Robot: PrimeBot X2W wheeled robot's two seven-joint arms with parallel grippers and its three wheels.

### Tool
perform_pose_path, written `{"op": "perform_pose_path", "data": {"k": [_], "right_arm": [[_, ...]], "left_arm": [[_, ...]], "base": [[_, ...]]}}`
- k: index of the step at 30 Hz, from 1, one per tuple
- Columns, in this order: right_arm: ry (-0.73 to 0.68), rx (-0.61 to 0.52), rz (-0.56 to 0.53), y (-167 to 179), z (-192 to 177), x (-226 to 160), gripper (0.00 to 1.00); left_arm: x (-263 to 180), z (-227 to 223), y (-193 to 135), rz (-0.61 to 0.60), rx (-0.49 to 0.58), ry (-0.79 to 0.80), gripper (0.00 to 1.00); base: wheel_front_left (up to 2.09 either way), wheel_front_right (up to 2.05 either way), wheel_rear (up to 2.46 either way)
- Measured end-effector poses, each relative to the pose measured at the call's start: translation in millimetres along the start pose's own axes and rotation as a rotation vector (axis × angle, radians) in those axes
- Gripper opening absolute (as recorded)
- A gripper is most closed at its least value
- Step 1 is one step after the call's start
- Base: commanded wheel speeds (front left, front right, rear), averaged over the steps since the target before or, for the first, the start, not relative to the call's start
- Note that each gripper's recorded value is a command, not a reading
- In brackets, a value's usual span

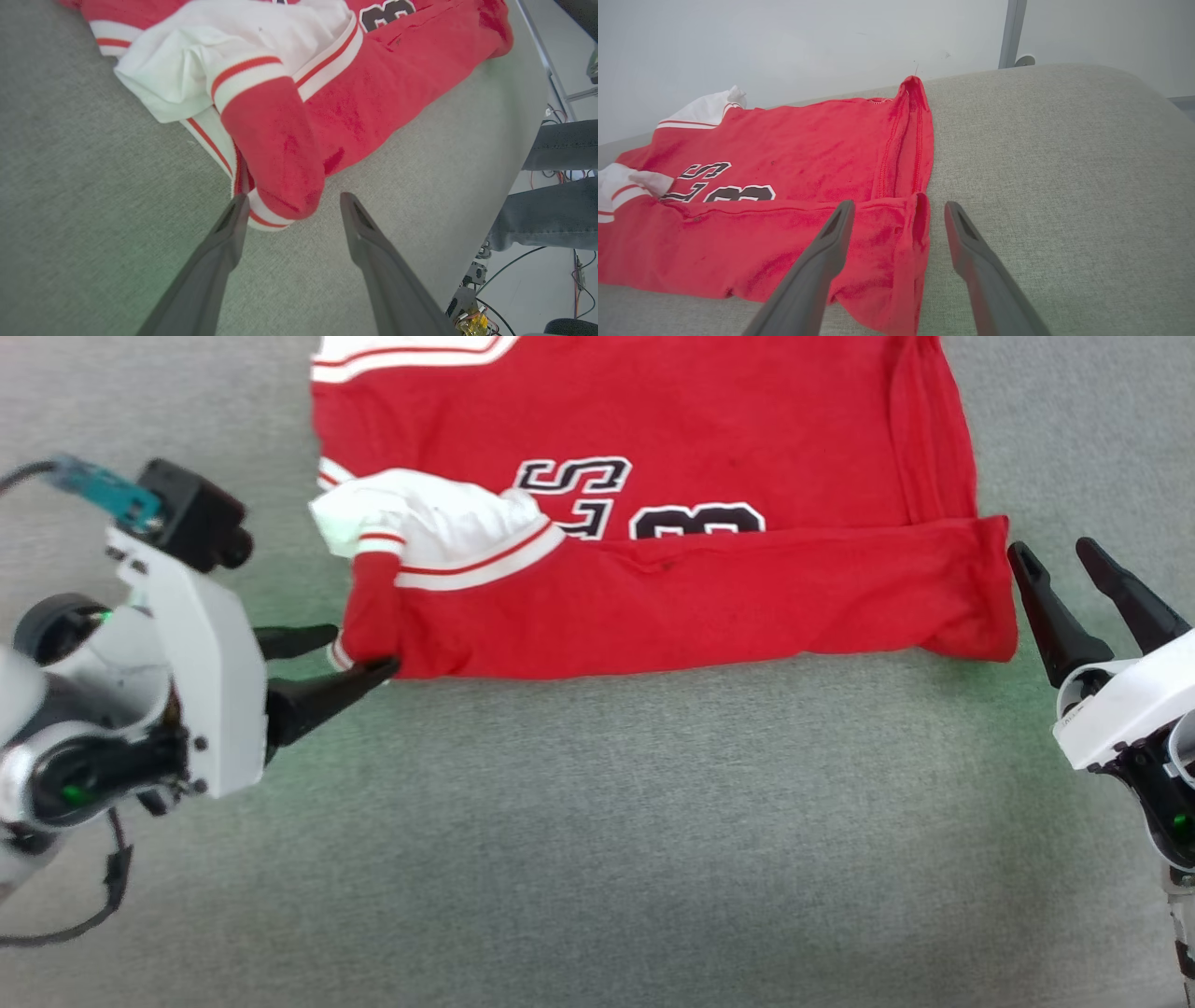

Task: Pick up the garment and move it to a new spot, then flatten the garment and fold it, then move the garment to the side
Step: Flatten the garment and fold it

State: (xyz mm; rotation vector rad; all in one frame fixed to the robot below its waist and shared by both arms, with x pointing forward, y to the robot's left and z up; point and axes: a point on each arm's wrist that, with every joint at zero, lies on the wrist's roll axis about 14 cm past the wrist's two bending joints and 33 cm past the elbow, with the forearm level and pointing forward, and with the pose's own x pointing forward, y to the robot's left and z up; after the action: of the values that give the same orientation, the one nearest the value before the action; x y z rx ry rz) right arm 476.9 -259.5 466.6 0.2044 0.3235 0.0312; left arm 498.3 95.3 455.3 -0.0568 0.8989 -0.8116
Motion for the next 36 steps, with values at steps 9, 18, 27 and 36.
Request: {"op": "perform_pose_path", "data": {"k": [9, 18, 27, 36], "right_arm": [[0.003, 0.004, -0.041, -13, -7, -1, 1.00], [0.080, -0.034, -0.037, -16, -22, 1, 1.00], [0.378, -0.069, 0.003, -8, -58, 11, 1.00], [0.591, -0.129, 0.026, -3, -79, 20, 0.32]], "left_arm": [[46, -22, 38, 0.041, -0.105, 0.101, 1.00], [62, -26, 41, -0.024, -0.146, 0.118, 0.00], [61, -25, 38, -0.038, -0.129, 0.088, 0.00], [62, -24, 38, -0.047, -0.136, 0.052, 0.00]], "base": [[0.00, 0.00, 0.00], [0.00, 0.00, 0.00], [0.00, 0.00, 0.00], [0.00, 0.00, 0.00]]}}
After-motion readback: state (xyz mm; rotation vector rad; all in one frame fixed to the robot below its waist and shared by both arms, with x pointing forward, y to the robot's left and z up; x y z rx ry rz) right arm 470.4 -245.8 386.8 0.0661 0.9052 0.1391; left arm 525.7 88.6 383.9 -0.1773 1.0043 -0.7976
